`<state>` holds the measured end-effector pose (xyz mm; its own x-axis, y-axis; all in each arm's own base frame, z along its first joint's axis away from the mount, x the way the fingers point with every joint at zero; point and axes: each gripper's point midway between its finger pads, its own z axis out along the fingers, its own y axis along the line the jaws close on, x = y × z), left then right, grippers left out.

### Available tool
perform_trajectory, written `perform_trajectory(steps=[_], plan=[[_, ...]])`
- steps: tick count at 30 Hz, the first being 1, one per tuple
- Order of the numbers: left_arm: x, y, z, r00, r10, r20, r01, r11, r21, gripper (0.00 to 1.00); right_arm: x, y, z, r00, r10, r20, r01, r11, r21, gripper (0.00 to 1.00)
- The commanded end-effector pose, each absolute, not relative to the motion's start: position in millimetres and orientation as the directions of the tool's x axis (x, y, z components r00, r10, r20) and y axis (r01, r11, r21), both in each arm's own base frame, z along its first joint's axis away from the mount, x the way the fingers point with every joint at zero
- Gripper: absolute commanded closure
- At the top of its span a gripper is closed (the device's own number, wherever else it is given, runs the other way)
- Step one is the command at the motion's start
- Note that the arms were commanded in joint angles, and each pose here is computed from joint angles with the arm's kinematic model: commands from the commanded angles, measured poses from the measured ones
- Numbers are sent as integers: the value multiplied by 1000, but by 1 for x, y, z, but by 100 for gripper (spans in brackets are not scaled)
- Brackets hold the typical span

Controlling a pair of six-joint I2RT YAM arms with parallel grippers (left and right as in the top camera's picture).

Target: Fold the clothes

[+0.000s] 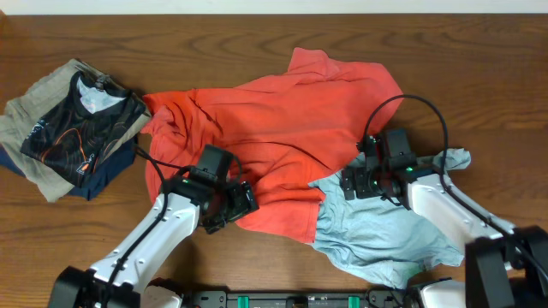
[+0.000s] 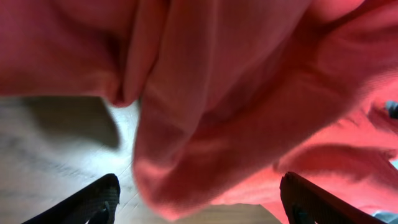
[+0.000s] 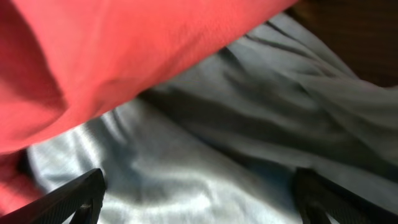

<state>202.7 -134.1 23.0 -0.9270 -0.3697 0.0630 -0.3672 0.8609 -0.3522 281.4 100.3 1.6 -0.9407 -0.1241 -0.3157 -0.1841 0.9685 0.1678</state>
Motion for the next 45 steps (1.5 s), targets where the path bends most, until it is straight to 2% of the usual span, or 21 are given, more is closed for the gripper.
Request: perform_trajectory(steps=[1, 2, 3, 4, 5, 7, 9, 10, 11, 13, 18, 21, 24, 28, 32, 35, 39, 40, 43, 44, 45], plan=[[195, -136, 11, -908, -406, 107, -417, 845, -336, 16, 279, 103, -13, -949, -126, -289, -174, 974, 148, 7], [195, -136, 8, -905, -409, 112, -422, 843, -332, 19, 280, 104, -16, -949, -128, -288, -176, 973, 148, 9], [195, -136, 5, -904, -412, 117, -427, 843, -327, 28, 281, 104, -18, -949, -130, -287, -178, 973, 148, 12], [195, -137, 2, -903, -410, 126, -428, 842, -328, 44, 283, 105, -21, -948, -131, -289, -179, 973, 148, 18], [196, -139, 0, -904, -407, 131, -427, 840, -334, 51, 284, 106, -22, -948, -130, -292, -179, 972, 149, 21], [198, -143, -3, -905, -403, 140, -426, 836, -347, 71, 287, 107, -23, -945, -130, -302, -181, 972, 150, 43], [202, -147, -5, -906, -397, 144, -422, 830, -365, 91, 289, 107, -23, -943, -129, -306, -182, 972, 149, 75], [204, -148, -6, -907, -396, 140, -419, 828, -371, 94, 289, 105, -23, -943, -128, -307, -178, 974, 142, 90], [206, -149, -6, -908, -397, 135, -418, 826, -378, 94, 290, 102, -24, -944, -125, -306, -170, 977, 126, 99], [211, -148, -4, -906, -404, 126, -420, 821, -386, 94, 292, 88, -24, -950, -80, -301, -110, 991, 82, 99], [219, -138, 8, -917, -388, 90, -390, 829, -401, 94, 307, 10, -3, -942, 150, -300, 192, 974, -116, 99], [219, -126, 14, -902, -422, 95, -423, 816, -394, 94, 316, -49, 32, -915, 267, -301, 342, 911, -232, 99], [217, -114, 17, -891, -442, 101, -445, 810, -383, 94, 319, -113, 83, -834, 427, -348, 532, 788, -309, 99], [214, -100, 19, -880, -463, 109, -469, 803, -368, 94, 312, -179, 153, -652, 629, -424, 752, 609, -253, 99], [215, -93, 19, -863, -492, 115, -497, 789, -361, 94, 300, -228, 216, -505, 697, -509, 856, 480, -191, 99], [215, -93, 19, -863, -493, 115, -498, 788, -361, 94, 290, -250, 248, -428, 712, -556, 895, 418, -155, 99], [215, -93, 19, -863, -493, 115, -498, 788, -361, 94, 284, -259, 260, -380, 728, -571, 917, 379, -127, 99], [215, -93, 19, -863, -493, 116, -499, 788, -361, 94, 283, -258, 259, -374, 732, -569, 919, 373, -124, 97], [215, -93, 19, -863, -493, 115, -498, 788, -361, 94, 289, -243, 251, -394, 757, -521, 906, 415, -83, 83], [215, -93, 19, -863, -493, 115, -498, 788, -361, 94, 294, -235, 247, -408, 768, -495, 896, 442, -53, 69], [215, -93, 19, -863, -493, 115, -498, 788, -361, 94, 299, -223, 243, -444, 772, -455, 871, 491, -17, 62]])
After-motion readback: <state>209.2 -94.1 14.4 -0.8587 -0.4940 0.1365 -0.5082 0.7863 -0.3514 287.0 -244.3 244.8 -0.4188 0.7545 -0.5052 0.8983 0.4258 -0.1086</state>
